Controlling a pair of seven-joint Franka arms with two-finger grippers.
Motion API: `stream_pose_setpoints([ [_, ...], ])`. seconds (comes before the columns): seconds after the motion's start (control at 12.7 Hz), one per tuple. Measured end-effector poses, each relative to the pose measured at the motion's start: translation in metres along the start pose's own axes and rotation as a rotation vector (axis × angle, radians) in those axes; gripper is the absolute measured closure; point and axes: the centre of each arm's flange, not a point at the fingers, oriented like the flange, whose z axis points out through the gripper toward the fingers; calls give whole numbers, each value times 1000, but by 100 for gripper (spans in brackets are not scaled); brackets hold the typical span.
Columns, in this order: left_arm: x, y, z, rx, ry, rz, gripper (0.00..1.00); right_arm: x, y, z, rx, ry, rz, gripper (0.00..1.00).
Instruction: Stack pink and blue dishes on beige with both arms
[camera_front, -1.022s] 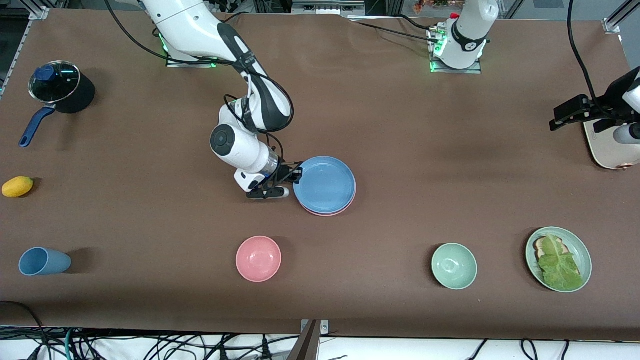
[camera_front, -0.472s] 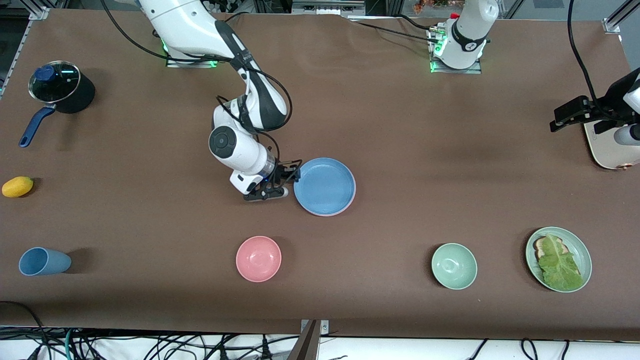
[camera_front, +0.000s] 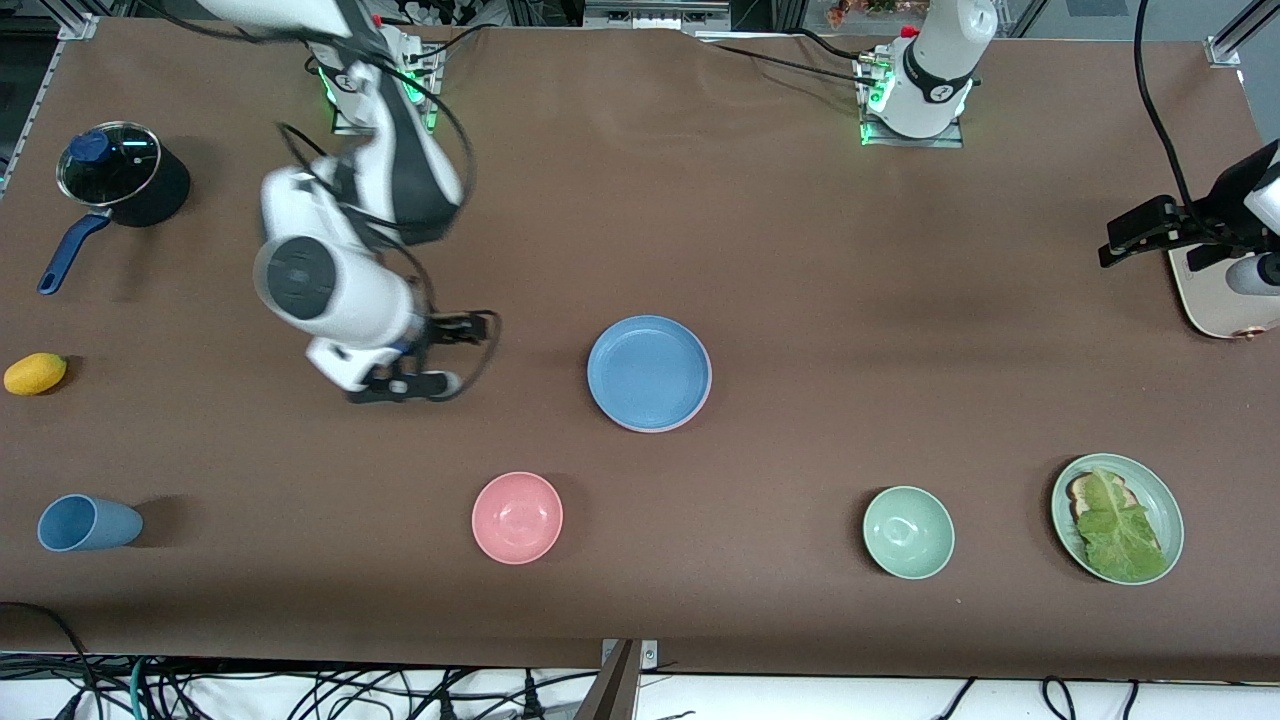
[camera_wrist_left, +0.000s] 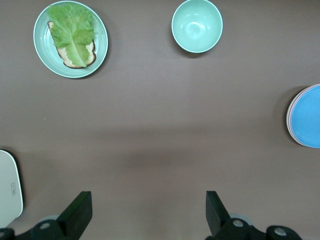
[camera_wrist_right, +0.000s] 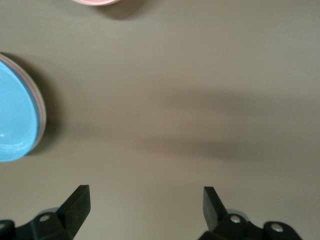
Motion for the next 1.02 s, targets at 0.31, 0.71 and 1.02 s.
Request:
stream_pose_setpoints([
  [0.31, 1, 0, 0, 0, 0, 0, 0, -32, 108, -116, 14, -33, 123, 0],
  [0.71, 1, 0, 0, 1, 1, 1, 0, -47, 158, -180, -9, 9, 156, 0],
  [1.02, 1, 1, 0, 1, 1, 1, 0, -56, 206, -205, 47, 39, 183, 0],
])
